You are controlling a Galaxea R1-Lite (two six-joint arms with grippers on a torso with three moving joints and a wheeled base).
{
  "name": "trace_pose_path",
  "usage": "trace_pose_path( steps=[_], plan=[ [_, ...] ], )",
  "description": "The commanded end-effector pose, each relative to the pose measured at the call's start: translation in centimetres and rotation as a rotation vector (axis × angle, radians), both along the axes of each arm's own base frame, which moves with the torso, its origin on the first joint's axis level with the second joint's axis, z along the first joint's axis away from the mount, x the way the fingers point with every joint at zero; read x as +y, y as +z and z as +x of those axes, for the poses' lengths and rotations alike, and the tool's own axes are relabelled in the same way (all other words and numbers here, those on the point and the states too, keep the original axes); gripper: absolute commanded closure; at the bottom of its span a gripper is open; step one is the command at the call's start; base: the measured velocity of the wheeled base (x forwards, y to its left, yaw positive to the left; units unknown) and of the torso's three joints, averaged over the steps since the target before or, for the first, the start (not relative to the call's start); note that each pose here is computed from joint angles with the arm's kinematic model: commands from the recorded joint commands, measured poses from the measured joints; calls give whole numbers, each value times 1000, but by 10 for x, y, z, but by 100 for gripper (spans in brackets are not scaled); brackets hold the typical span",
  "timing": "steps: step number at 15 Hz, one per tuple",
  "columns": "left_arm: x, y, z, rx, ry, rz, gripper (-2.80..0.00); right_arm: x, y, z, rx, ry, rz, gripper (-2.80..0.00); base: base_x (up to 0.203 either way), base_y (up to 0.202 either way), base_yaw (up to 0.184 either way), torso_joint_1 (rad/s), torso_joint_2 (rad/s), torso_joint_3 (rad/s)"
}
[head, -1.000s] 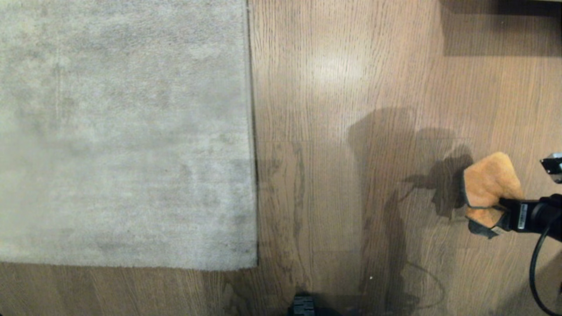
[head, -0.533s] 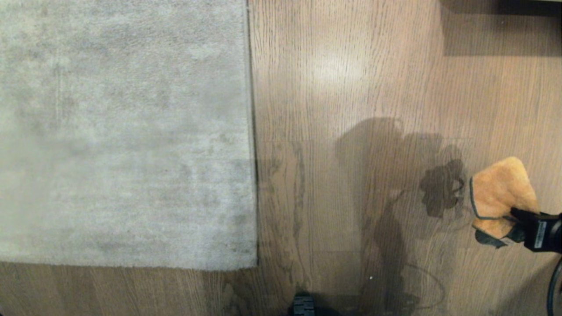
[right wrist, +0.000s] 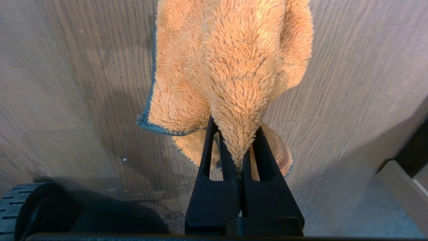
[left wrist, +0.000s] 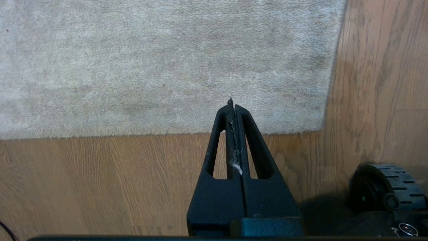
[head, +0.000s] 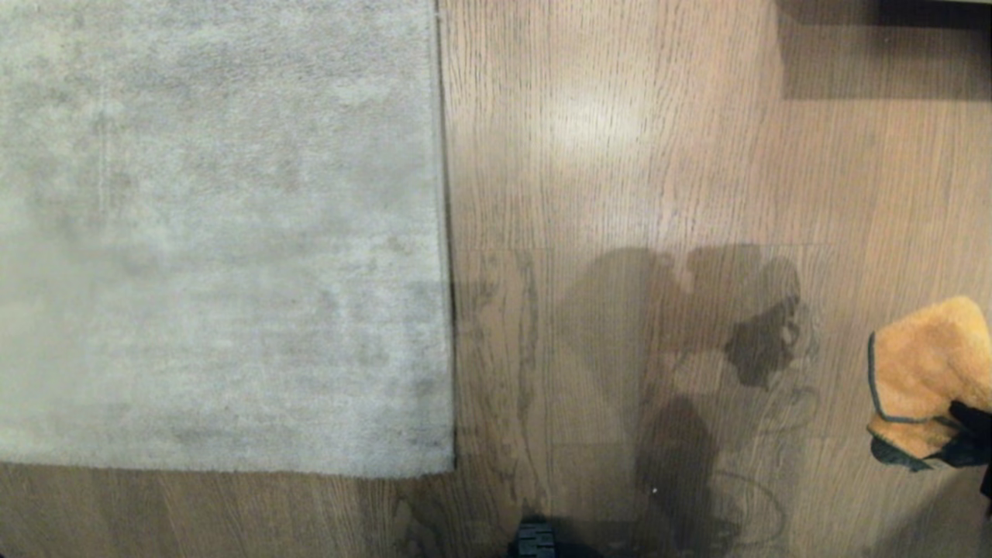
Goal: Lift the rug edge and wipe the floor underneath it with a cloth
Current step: Pick up the rag
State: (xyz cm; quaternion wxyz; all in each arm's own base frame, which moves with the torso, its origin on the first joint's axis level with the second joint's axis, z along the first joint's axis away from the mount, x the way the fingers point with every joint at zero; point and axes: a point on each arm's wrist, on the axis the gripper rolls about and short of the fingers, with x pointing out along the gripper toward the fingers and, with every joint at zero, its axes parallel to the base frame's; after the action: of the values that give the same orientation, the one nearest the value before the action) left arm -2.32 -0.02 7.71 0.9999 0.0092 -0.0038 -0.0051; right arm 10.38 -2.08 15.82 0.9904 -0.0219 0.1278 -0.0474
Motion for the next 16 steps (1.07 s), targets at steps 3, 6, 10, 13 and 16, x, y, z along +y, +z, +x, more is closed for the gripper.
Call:
trace_pose_path(
  steps=[3, 6, 10, 13, 16],
  plan=[
    [0, 0, 0, 0, 0, 1, 0, 7, 9, -29, -89, 1, -16, 0, 0, 0, 0, 0, 0, 0],
    [0, 0, 0, 0, 1, 0, 0, 12, 6, -40, -103, 43, -17, 0, 0, 0, 0, 0, 0, 0],
    [0, 0, 0, 0, 1, 0, 0, 17, -10, -64, -96, 63, -21, 0, 0, 0, 0, 0, 0, 0],
    [0, 0, 0, 0, 1, 0, 0, 21, -32, -83, -104, 122, -22, 0, 0, 0, 0, 0, 0, 0],
    [0, 0, 0, 0, 0, 0, 0, 22, -47, -95, -117, 139, -30, 0, 0, 0, 0, 0, 0, 0]
  ],
)
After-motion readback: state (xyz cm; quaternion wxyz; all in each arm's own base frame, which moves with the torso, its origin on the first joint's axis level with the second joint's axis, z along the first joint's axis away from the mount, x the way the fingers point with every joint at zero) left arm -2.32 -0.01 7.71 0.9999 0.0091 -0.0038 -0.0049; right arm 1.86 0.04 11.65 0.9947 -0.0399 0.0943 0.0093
